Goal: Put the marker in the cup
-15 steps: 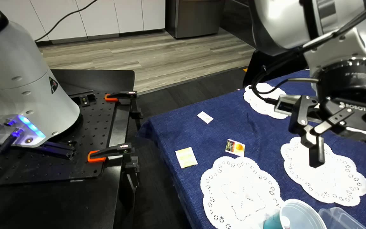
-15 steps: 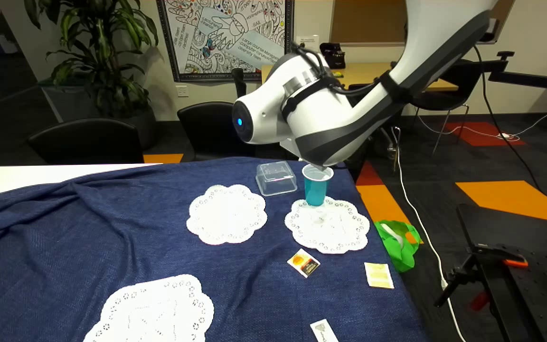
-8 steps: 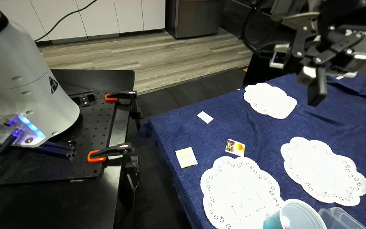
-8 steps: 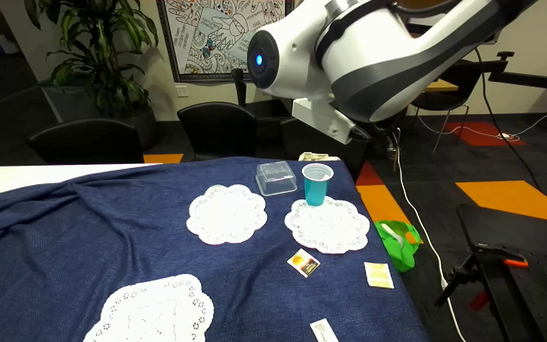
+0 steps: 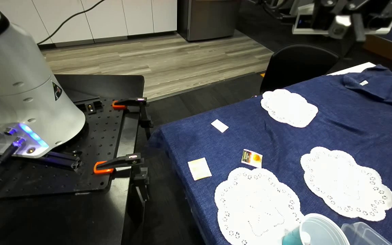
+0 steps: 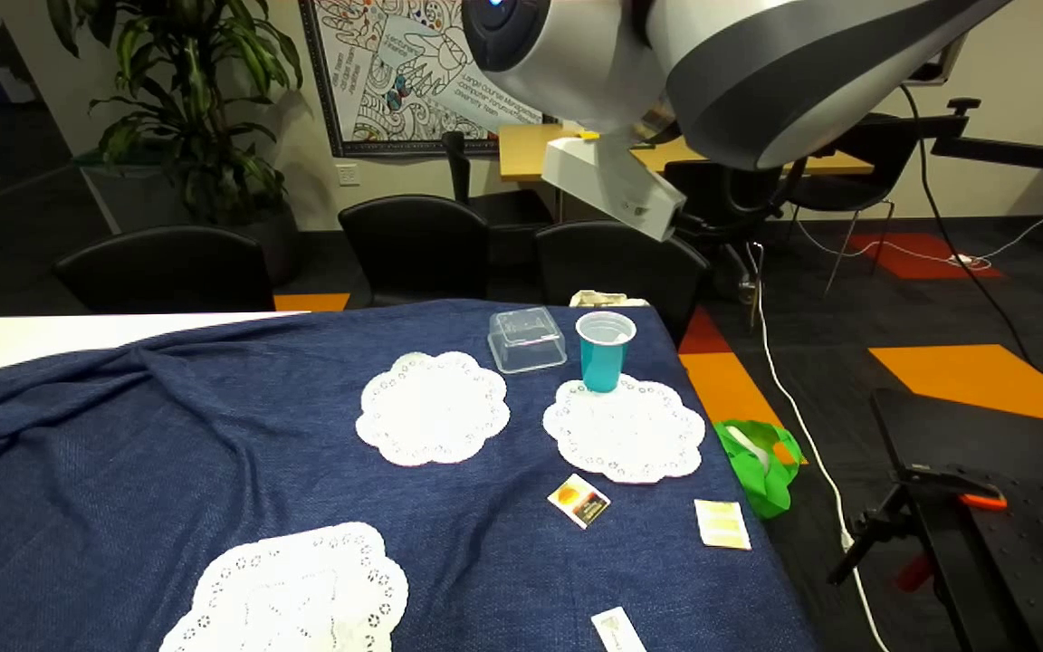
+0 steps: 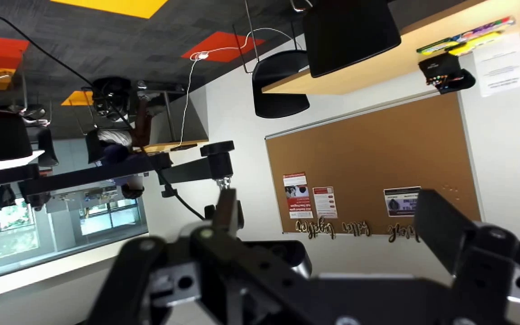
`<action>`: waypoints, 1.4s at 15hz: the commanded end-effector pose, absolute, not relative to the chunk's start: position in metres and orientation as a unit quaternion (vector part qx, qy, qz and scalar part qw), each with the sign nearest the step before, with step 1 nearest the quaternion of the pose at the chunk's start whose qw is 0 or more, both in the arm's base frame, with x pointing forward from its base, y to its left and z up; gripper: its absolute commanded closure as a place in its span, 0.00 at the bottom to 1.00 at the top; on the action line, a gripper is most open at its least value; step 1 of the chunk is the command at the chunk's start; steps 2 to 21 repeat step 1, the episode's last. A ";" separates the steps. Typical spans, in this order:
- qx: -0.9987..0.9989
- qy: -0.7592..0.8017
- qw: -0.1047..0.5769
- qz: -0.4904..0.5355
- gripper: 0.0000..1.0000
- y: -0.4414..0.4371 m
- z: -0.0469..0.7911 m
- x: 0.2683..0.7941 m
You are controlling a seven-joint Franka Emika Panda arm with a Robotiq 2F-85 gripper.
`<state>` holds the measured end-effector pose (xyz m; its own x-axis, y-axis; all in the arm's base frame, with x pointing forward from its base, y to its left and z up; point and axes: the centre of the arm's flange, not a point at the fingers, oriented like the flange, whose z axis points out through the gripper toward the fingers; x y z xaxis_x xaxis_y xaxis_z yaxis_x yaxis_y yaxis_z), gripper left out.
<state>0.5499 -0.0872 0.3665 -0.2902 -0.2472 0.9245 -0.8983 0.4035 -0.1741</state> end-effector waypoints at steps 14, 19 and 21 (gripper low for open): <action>0.402 -0.712 0.442 0.369 0.00 -0.088 0.364 0.550; 0.402 -0.712 0.442 0.369 0.00 -0.088 0.364 0.550; 0.402 -0.712 0.442 0.369 0.00 -0.088 0.364 0.550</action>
